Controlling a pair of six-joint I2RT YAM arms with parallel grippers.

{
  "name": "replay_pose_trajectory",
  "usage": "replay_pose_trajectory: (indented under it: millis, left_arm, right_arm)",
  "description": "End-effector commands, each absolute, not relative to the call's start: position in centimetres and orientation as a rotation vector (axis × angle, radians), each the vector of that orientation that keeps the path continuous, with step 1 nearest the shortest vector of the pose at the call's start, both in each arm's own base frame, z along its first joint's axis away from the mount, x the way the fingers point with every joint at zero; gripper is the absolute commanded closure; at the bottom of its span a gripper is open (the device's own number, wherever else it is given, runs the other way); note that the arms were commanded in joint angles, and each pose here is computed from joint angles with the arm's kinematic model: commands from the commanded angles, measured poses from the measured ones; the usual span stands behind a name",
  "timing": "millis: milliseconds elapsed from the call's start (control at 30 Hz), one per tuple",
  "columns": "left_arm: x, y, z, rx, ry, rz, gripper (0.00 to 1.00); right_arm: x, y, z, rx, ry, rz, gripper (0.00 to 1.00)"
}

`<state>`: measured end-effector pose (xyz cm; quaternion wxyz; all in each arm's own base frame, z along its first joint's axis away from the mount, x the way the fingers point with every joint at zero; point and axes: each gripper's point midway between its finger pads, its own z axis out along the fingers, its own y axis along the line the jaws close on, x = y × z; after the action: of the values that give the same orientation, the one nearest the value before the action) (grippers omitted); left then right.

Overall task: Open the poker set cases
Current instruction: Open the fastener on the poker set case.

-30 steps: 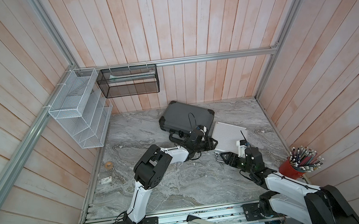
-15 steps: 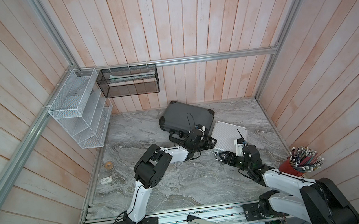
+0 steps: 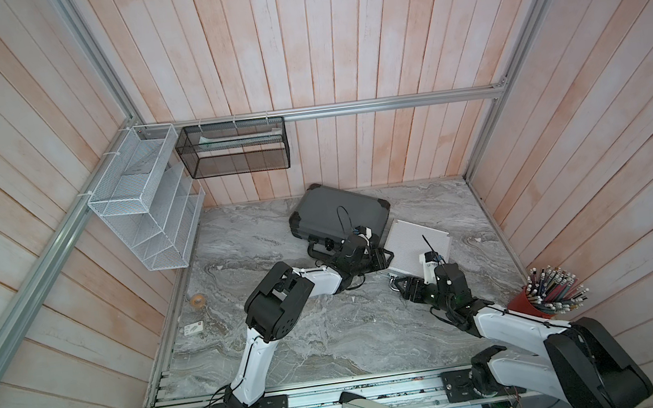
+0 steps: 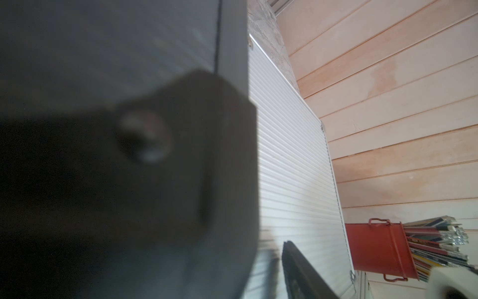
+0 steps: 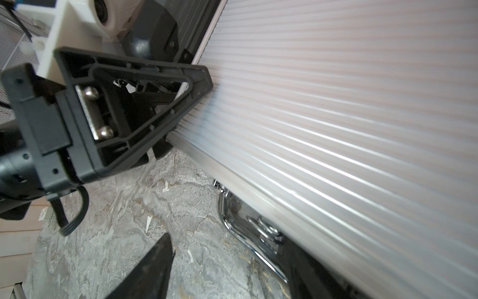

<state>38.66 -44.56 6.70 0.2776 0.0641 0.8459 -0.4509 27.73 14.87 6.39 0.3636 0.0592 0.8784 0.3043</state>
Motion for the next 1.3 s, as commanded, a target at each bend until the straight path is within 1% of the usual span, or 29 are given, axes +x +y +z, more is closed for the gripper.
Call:
replay_pose_trajectory:
  millis: [0,267,367,533,667,867,1067,1133,1167,1200,1267]
  left_arm:
    - [36.0,-44.9,3.0,0.163,2.402,-1.273,0.38]
    - [36.0,-44.5,3.1,0.127,2.389,-1.314,0.38]
    - [36.2,-44.2,3.2,0.101,2.373,-1.342,0.39]
    - [36.4,-43.8,3.7,0.084,2.357,-1.353,0.39]
    - [36.5,-43.6,3.9,0.080,2.347,-1.357,0.39]
    - [36.4,-43.4,4.3,0.088,2.340,-1.352,0.39]
    - [36.3,-42.8,4.6,0.067,2.324,-1.328,0.33]
    - [36.2,-42.7,4.7,0.068,2.324,-1.318,0.31]
    - [36.2,-42.6,4.7,0.068,2.324,-1.310,0.31]
    - [36.2,-42.5,4.7,0.068,2.323,-1.296,0.30]
    - [36.1,-42.4,4.7,0.067,2.321,-1.268,0.27]
  right_arm:
    - [28.3,15.9,8.1,0.102,2.220,0.815,0.31]
    - [28.1,17.2,8.2,0.007,2.240,0.809,0.32]
    - [27.4,17.7,7.9,-0.035,2.256,0.789,0.32]
    - [25.9,17.3,6.5,-0.016,2.296,0.770,0.32]
    - [25.7,15.8,6.5,0.042,2.289,0.702,0.31]
    - [26.9,12.3,8.9,0.206,2.186,0.620,0.28]
    - [27.5,7.6,10.5,0.368,2.140,0.576,0.25]
    - [27.6,6.1,11.0,0.415,2.118,0.557,0.22]
    - [27.7,5.5,11.2,0.432,2.112,0.544,0.15]
    - [27.7,5.0,11.5,0.440,2.105,0.534,0.11]
    - [27.8,4.5,11.9,0.444,2.096,0.527,0.10]
